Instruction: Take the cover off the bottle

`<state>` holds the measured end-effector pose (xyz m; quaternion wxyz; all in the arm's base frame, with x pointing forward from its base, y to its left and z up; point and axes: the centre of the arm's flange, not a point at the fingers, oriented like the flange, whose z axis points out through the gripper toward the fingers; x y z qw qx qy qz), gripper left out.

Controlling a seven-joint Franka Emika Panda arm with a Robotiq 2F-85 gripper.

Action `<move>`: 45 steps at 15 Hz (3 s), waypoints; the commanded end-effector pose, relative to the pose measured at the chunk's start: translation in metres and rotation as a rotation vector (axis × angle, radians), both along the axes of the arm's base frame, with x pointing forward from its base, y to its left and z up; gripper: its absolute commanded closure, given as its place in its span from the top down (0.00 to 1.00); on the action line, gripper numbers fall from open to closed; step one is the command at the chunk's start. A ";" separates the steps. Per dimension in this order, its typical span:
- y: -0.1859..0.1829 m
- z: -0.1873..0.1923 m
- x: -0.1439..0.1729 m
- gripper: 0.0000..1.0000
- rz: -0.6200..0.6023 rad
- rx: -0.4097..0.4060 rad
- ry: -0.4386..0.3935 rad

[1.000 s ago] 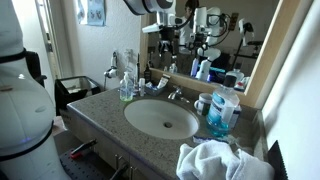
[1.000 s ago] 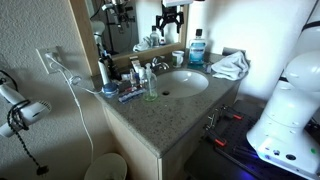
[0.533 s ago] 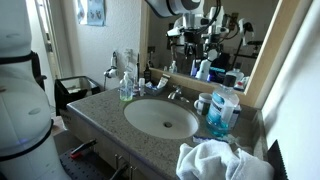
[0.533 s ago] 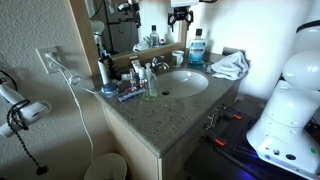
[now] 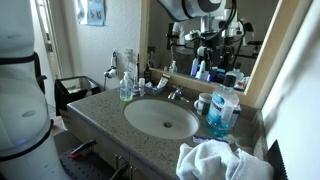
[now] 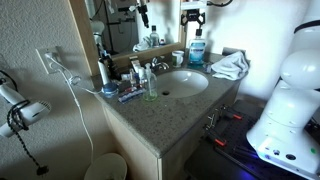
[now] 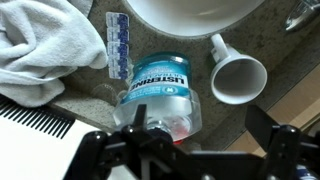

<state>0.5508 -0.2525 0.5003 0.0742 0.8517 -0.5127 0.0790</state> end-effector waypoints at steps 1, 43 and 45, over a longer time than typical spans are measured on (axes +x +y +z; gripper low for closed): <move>-0.026 0.004 -0.001 1.00 -0.102 -0.024 -0.044; -0.040 0.060 0.020 0.20 -0.207 -0.149 -0.136; -0.037 0.059 0.023 0.20 -0.200 -0.136 -0.140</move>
